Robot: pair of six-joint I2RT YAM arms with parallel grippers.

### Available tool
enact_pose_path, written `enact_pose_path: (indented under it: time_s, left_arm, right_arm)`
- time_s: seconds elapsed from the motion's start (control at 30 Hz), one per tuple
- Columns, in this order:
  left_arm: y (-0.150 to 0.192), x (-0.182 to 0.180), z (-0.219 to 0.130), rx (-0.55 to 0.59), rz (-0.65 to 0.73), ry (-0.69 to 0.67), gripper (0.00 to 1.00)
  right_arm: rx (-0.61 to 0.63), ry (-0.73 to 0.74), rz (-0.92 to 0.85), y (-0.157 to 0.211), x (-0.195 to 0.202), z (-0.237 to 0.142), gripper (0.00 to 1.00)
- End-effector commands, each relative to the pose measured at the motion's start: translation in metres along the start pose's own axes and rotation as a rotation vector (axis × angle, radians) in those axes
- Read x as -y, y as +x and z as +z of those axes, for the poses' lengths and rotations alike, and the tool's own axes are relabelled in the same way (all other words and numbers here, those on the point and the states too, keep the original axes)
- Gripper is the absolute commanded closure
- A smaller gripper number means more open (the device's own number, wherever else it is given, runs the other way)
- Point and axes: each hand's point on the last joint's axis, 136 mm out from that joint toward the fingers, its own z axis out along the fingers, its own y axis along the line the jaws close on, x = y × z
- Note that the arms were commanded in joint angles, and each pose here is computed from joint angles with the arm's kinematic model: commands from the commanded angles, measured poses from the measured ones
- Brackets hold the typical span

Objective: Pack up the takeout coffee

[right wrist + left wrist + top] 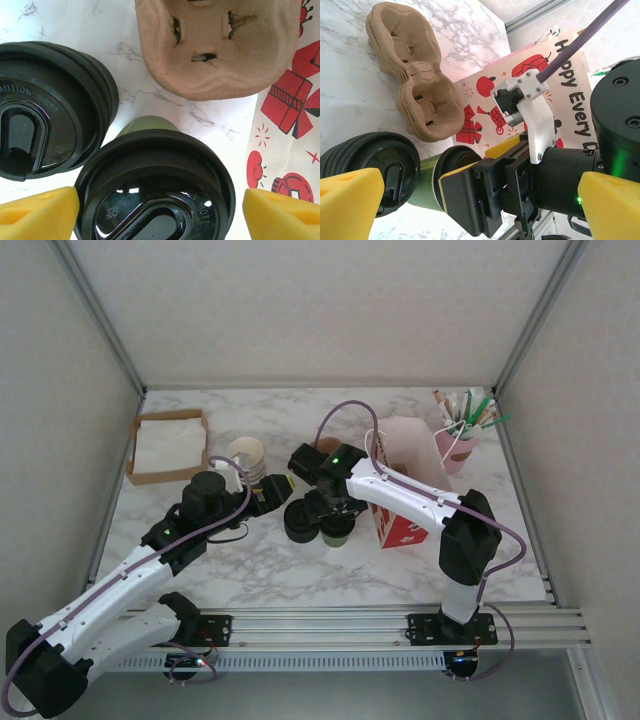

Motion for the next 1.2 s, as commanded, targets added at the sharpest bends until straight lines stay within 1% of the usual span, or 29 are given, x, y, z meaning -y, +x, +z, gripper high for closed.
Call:
enact_pose_path:
  time_s: [0.0, 0.47, 0.77, 1.0, 1.17]
  left_arm:
    - [-0.008, 0.010, -0.003, 0.019, 0.015, 0.037, 0.00]
    - [-0.008, 0.011, 0.001, 0.011, 0.015, 0.038, 0.00]
    - [-0.010, 0.013, 0.002, 0.010, 0.016, 0.040, 0.00]
    - [-0.011, 0.015, 0.003, 0.007, 0.018, 0.041, 0.00]
    - [-0.010, 0.015, 0.005, 0.003, 0.015, 0.040, 0.00]
  right_arm:
    - [-0.027, 0.005, -0.005, 0.007, 0.004, 0.003, 0.15]
    - [-0.044, -0.004, -0.003, 0.016, 0.008, 0.002, 0.16]
    - [-0.026, -0.009, -0.003, 0.014, 0.010, -0.006, 0.17]
    - [-0.009, -0.015, -0.001, 0.013, 0.012, -0.013, 0.14]
    - [-0.017, -0.016, 0.003, 0.016, 0.012, -0.008, 0.16]
